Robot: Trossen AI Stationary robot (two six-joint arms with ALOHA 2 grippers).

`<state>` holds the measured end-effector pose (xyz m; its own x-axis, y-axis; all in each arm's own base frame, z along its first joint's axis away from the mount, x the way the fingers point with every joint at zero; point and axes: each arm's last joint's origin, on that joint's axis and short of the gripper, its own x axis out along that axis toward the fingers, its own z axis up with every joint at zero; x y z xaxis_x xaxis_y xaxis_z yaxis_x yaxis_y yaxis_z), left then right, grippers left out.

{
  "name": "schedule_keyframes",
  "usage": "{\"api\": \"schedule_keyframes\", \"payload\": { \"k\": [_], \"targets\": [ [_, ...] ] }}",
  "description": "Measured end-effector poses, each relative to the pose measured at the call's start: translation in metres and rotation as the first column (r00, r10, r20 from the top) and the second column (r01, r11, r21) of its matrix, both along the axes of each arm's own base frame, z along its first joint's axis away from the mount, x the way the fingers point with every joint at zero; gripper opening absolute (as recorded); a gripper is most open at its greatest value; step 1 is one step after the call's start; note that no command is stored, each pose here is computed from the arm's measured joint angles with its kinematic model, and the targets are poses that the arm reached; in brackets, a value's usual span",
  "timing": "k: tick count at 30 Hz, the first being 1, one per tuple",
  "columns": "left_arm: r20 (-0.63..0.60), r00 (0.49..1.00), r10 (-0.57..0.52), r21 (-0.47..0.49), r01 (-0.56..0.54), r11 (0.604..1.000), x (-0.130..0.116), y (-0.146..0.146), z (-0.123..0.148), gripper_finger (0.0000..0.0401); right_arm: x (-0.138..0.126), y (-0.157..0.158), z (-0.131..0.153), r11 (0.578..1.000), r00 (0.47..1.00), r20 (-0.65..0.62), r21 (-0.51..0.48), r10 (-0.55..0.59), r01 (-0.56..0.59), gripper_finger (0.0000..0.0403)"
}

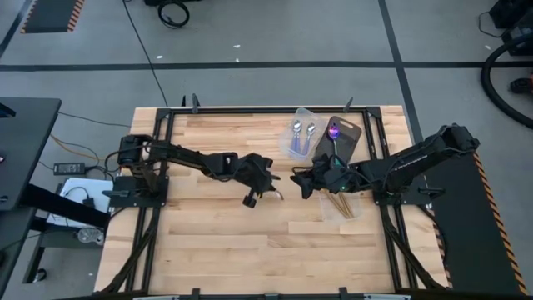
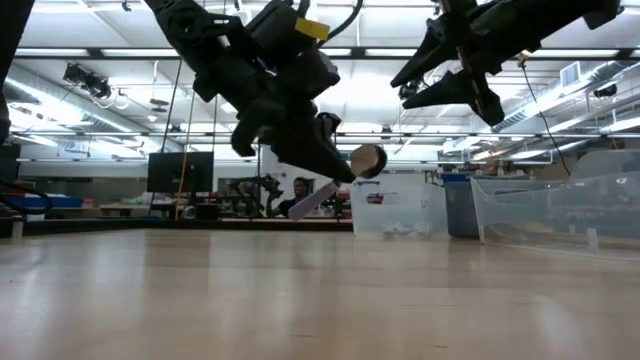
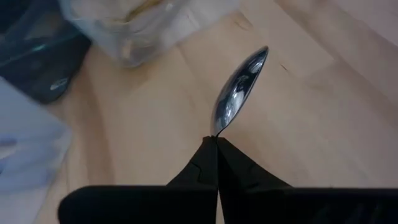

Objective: Sort silverware by color (type)
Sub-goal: Put the purple spoon into the top transparent bin

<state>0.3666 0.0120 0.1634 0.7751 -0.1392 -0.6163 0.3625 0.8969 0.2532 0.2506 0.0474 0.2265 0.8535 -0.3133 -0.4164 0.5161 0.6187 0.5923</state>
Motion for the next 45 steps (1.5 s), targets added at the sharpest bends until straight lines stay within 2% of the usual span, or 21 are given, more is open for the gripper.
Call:
{"api": "schedule_keyframes", "payload": {
  "k": [4, 9, 14, 19, 24, 28, 31, 35, 40, 45],
  "targets": [
    [0.033, 0.997, 0.075, -0.063, -0.073, 0.995, 0.002, 0.010, 0.004, 0.0000, -0.003, 0.006, 0.003, 0.993, 0.998, 0.022, -0.099, -0.058, 0.060, 0.0158],
    [0.085, 0.981, 0.173, -0.157, -0.158, 0.975, 0.009, 0.022, 0.015, 0.0000, -0.011, 0.009, 0.015, 0.961, 0.987, 0.061, -0.230, -0.146, 0.156, 0.0158],
    [0.143, 0.965, 0.221, -0.160, -0.197, 0.967, 0.022, 0.033, 0.040, 0.0000, -0.024, 0.004, 0.028, 0.943, 0.986, 0.060, -0.290, -0.155, 0.166, 0.0156],
    [0.202, 0.937, 0.285, -0.167, -0.254, 0.953, 0.029, 0.059, 0.064, 0.0000, -0.045, -0.005, 0.046, 0.921, 0.982, 0.074, -0.340, -0.174, 0.188, 0.0140],
    [0.281, 0.886, 0.370, -0.206, -0.321, 0.924, 0.031, 0.089, 0.085, 0.0000, -0.066, -0.013, 0.067, 0.883, 0.972, 0.127, -0.407, -0.200, 0.234, 0.0123],
    [0.315, 0.855, 0.412, -0.240, -0.349, 0.906, 0.036, 0.105, 0.096, 0.0000, -0.075, -0.018, 0.072, 0.845, 0.963, 0.116, -0.462, -0.243, 0.269, 0.0115],
    [0.303, 0.845, 0.440, -0.273, -0.365, 0.890, 0.048, 0.112, 0.092, 0.0000, -0.075, -0.021, 0.070, 0.819, 0.960, 0.086, -0.506, -0.267, 0.273, 0.0111],
    [0.286, 0.837, 0.466, -0.306, -0.382, 0.872, 0.066, 0.123, 0.082, 0.0000, -0.072, -0.024, 0.068, 0.804, 0.959, 0.058, -0.532, -0.277, 0.265, 0.0107],
    [0.241, 0.813, 0.529, -0.372, -0.426, 0.825, 0.085, 0.143, 0.063, 0.0000, -0.070, -0.023, 0.066, 0.804, 0.961, 0.050, -0.537, -0.274, 0.257, 0.0101],
    [0.173, 0.795, 0.582, -0.406, -0.480, 0.777, 0.093, 0.161, 0.041, 0.0000, -0.068, -0.023, 0.065, 0.805, 0.960, 0.046, -0.536, -0.275, 0.256, 0.0101]
  ]
}}
